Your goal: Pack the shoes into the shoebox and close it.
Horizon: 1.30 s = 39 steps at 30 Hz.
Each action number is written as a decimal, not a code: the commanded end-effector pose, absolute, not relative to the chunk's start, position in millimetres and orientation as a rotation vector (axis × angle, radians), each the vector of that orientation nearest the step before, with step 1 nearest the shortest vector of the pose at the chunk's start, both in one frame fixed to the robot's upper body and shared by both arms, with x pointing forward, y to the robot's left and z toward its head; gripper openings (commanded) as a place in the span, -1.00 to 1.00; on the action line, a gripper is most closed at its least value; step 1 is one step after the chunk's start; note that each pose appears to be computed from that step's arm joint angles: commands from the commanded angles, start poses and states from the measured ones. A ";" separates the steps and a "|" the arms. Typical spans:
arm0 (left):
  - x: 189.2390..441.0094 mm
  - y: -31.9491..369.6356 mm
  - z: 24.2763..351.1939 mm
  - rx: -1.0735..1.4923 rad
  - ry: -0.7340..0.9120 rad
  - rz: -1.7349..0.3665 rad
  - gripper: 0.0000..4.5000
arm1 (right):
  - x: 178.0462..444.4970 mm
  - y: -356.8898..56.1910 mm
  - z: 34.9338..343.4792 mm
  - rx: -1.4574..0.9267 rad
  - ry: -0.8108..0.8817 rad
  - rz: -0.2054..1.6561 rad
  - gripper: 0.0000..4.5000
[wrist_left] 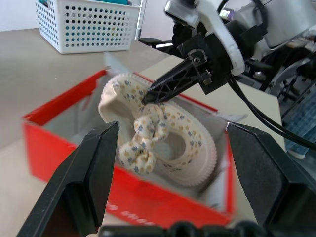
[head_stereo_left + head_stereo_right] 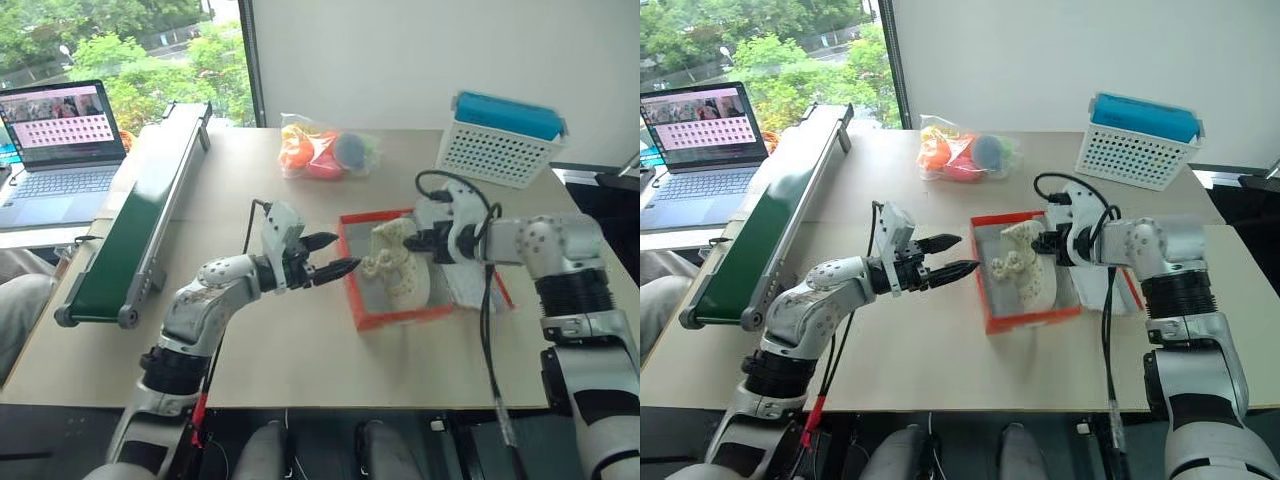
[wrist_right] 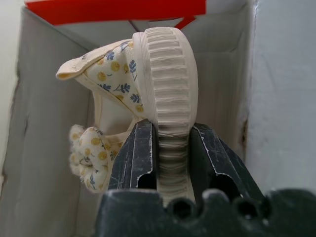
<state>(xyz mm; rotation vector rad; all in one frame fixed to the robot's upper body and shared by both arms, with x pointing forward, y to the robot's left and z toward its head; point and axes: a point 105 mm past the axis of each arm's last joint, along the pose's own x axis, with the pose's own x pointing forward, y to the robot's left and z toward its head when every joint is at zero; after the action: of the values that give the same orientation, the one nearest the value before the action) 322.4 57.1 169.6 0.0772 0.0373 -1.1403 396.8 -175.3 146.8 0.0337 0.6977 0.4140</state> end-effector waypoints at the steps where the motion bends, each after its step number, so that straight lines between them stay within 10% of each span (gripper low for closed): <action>1: 310.8 58.5 174.5 0.163 -0.010 -1.210 0.65 | 408.5 -181.3 156.4 -0.073 0.658 0.419 -0.73; 12: 305.3 57.6 166.8 0.199 -0.010 -1.213 0.65 | 416.1 -176.7 138.0 -0.125 0.707 0.430 -0.73; 21: 306.4 58.3 166.5 0.205 -0.014 -1.204 0.67 | 421.9 -163.7 165.6 -0.039 0.622 0.427 0.70; 33: 362.6 110.4 178.3 0.086 -0.053 -0.743 0.67 | 370.1 -143.5 269.1 -0.096 0.207 0.533 0.70; 39: 401.9 199.2 174.0 -0.021 -0.048 -0.150 0.67 | 289.1 -87.7 230.6 -0.281 -0.017 0.897 0.70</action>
<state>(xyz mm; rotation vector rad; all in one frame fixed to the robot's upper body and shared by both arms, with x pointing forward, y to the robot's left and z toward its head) 399.4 173.5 162.8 -0.0239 0.0025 -0.2801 304.0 -94.5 221.9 -0.2262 0.0931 0.8621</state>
